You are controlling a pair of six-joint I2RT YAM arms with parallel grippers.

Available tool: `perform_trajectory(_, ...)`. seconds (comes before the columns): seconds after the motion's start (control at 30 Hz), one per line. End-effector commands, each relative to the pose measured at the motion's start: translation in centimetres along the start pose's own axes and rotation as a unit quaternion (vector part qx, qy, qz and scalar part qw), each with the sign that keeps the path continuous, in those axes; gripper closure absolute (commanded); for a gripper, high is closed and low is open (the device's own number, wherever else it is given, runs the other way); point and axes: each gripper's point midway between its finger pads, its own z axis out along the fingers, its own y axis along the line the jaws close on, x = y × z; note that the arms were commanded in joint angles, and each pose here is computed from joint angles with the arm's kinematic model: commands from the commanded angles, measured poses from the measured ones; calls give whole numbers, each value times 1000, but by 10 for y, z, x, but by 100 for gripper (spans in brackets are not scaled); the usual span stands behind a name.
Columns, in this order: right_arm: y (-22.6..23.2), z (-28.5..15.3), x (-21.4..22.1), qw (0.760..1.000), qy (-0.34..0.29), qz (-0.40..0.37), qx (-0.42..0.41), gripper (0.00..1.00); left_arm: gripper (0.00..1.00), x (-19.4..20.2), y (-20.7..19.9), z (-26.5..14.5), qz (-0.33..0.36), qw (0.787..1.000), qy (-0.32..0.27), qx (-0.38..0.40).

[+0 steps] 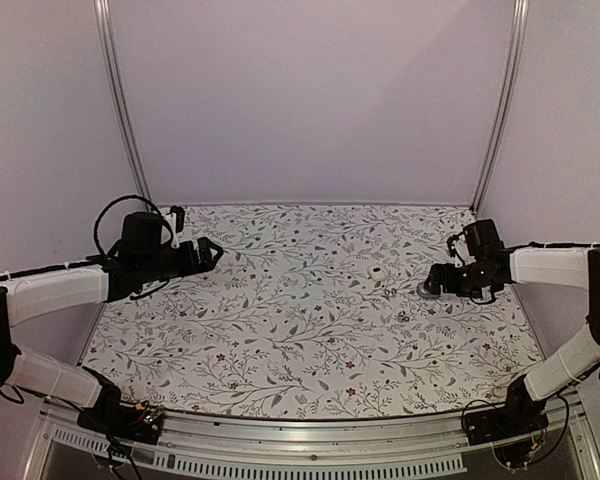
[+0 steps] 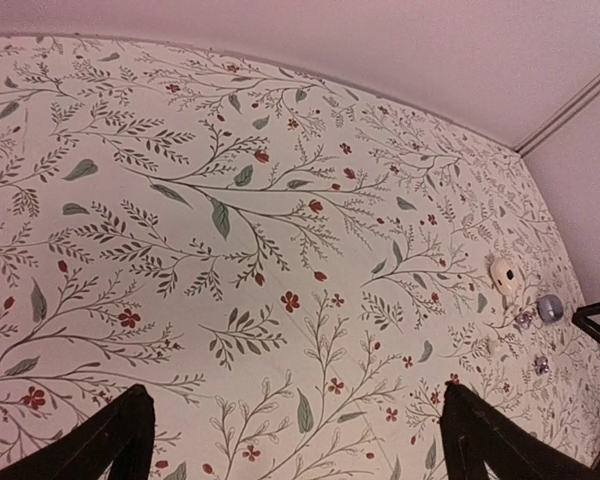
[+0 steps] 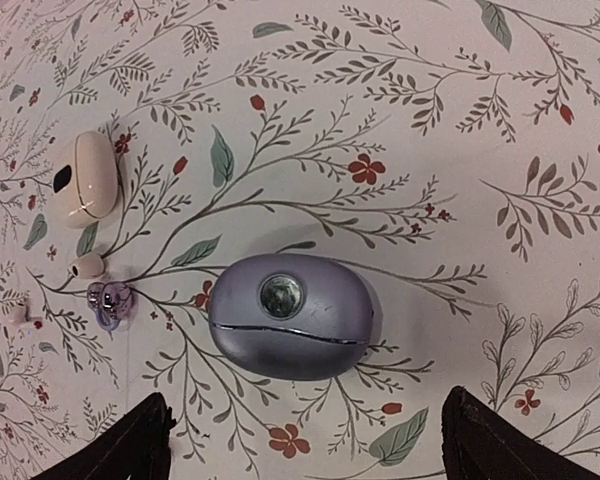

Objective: Insert the wireless bluetooth earbuds into the charging case
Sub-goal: Pick up the charging case from the center of the board.

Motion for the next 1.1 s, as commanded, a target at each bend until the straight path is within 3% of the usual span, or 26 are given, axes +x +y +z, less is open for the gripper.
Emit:
perform_trajectory(0.0,-8,14,0,997,15,-29,67,8,0,-5,-15,1,2,1000,-11,28)
perform_trajectory(0.27,-6,37,3,994,33,-50,87,8,0,-18,-27,-7,5,998,-32,49)
perform_trajectory(0.73,-3,62,-1,991,45,-66,105,17,0,-16,-23,-8,3,999,-34,41)
perform_trajectory(1.07,2,65,6,992,56,-71,86,32,0,-15,-19,-8,6,999,-33,29)
